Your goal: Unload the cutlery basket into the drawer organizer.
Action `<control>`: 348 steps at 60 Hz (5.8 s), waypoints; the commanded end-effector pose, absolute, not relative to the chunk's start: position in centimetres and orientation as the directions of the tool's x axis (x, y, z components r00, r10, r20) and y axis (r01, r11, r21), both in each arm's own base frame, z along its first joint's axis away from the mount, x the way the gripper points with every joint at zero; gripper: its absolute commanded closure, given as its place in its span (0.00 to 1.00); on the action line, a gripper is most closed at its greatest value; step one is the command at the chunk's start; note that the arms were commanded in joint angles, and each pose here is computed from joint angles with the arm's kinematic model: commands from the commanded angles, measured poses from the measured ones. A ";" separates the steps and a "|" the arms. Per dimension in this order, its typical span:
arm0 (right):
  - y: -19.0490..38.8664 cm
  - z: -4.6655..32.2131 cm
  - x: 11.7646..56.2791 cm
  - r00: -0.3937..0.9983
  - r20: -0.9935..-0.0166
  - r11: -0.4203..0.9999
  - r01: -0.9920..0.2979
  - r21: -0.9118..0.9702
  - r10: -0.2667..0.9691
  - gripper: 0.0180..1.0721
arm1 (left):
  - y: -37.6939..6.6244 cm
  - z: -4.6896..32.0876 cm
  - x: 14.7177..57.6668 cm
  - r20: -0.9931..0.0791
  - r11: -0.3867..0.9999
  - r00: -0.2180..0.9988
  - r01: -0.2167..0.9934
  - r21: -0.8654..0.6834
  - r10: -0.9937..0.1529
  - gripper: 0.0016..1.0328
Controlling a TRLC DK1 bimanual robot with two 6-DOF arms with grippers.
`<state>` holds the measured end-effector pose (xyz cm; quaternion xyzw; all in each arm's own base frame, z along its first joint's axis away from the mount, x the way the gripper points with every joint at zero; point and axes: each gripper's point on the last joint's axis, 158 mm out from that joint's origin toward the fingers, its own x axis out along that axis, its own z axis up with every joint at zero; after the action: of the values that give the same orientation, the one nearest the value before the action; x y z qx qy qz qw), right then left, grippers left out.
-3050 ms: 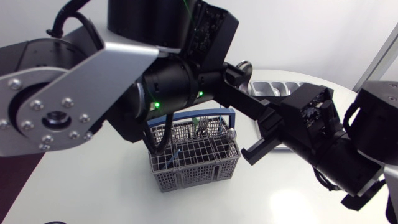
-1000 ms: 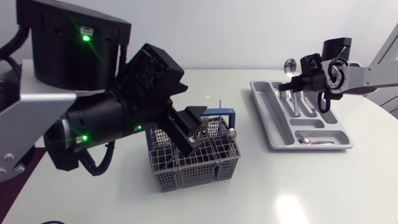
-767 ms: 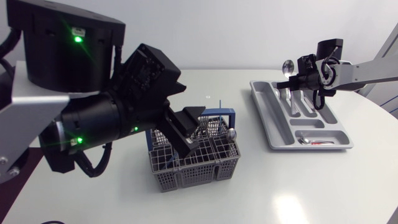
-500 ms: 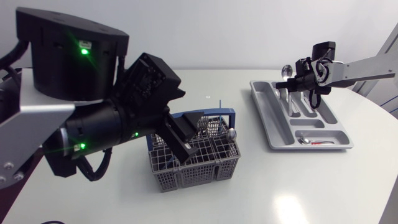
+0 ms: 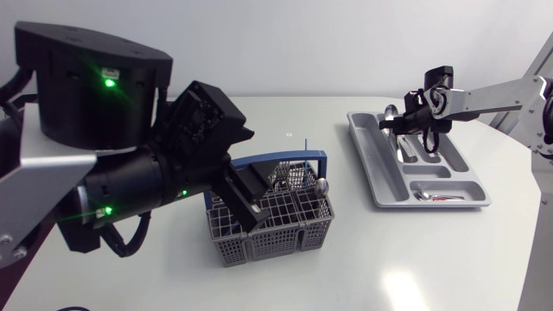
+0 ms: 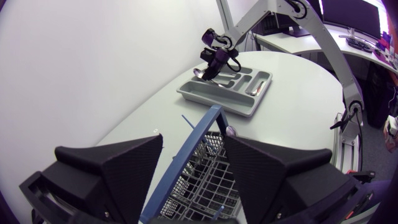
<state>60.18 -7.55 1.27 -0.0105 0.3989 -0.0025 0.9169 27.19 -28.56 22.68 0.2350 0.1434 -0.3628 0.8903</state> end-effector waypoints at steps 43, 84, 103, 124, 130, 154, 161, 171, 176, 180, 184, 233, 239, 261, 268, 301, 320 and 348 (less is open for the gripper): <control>-3.1 8.8 52.5 0.740 -0.667 0.992 -0.124 -0.015 0.083 0.29 | -23.6 17.8 22.9 -0.489 0.498 0.667 0.745 0.445 -0.562 0.33; 6.8 13.4 39.7 0.741 -0.606 0.923 -0.383 -0.030 0.288 0.29 | -24.7 12.6 23.8 -0.529 0.374 0.560 0.825 0.423 -0.637 0.34; 8.1 14.2 37.1 0.738 -0.597 0.907 -0.420 -0.042 0.314 0.29 | -25.2 11.4 24.5 -0.536 0.365 0.559 0.825 0.431 -0.632 0.62; 8.4 14.0 36.4 0.732 -0.602 0.902 -0.429 -0.043 0.319 0.29 | -25.4 11.1 24.5 -0.538 0.361 0.556 0.827 0.431 -0.633 0.90; 8.5 14.0 36.3 0.731 -0.602 0.902 -0.431 -0.042 0.322 0.29 | -25.5 11.1 24.4 -0.539 0.355 0.549 0.832 0.427 -0.638 0.93; 8.5 14.2 35.9 0.734 -0.597 0.899 -0.436 -0.047 0.324 0.29 | -26.1 12.1 24.1 -0.520 0.347 0.537 0.837 0.422 -0.664 0.97; 8.7 14.5 35.6 0.735 -0.593 0.896 -0.441 -0.049 0.329 0.29 | -26.2 13.7 24.1 -0.498 0.355 0.545 0.831 0.428 -0.675 0.97; 9.1 14.6 35.2 0.731 -0.594 0.891 -0.451 -0.050 0.337 0.29 | -26.2 15.9 24.0 -0.464 0.378 0.557 0.822 0.425 -0.689 0.97; 9.2 14.9 34.9 0.732 -0.590 0.889 -0.455 -0.051 0.340 0.29 | -26.1 17.2 23.9 -0.441 0.396 0.563 0.819 0.416 -0.699 0.97; 9.2 15.1 34.7 0.734 -0.588 0.889 -0.455 -0.053 0.340 0.29 | -26.1 18.2 23.9 -0.420 0.413 0.566 0.817 0.403 -0.709 0.97; 9.2 15.4 34.5 0.736 -0.586 0.889 -0.455 -0.054 0.340 0.29 | -26.2 19.5 23.6 -0.401 0.431 0.559 0.824 0.367 -0.726 0.97; 17.0 21.3 24.9 0.664 -0.441 0.723 -0.689 -0.046 0.604 0.30 | -28.4 31.9 25.3 -0.214 0.533 0.513 0.845 -0.042 -0.831 0.97; 18.6 21.6 24.2 0.620 -0.432 0.687 -0.727 0.000 0.655 0.30 | -29.6 31.4 26.3 -0.240 0.512 0.480 0.855 -0.089 -0.844 0.97; 22.1 21.6 24.2 0.479 -0.424 0.587 -0.791 0.173 0.769 0.36 | -33.5 29.7 29.2 -0.297 0.461 0.386 0.852 -0.248 -0.873 0.97; 22.6 21.3 24.7 0.463 -0.430 0.578 -0.795 0.184 0.775 0.40 | -34.1 29.5 29.4 -0.303 0.449 0.367 0.851 -0.273 -0.879 0.97; 24.8 21.1 27.4 0.435 -0.434 0.561 -0.799 0.217 0.789 0.53 | -34.7 29.6 29.6 -0.303 0.440 0.356 0.852 -0.283 -0.884 0.97; 25.6 20.7 26.9 0.411 -0.443 0.541 -0.812 0.221 0.797 0.80 | -34.7 29.5 29.9 -0.305 0.439 0.353 0.852 -0.286 -0.884 0.97; 25.6 20.7 26.4 0.407 -0.439 0.534 -0.817 0.216 0.801 0.94 | -34.5 29.7 30.3 -0.301 0.445 0.361 0.848 -0.287 -0.883 0.95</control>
<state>26.81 25.22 20.04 -0.0266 0.2545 0.4767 0.8410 29.71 -34.26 28.23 -0.0280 0.2172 -0.5229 0.8238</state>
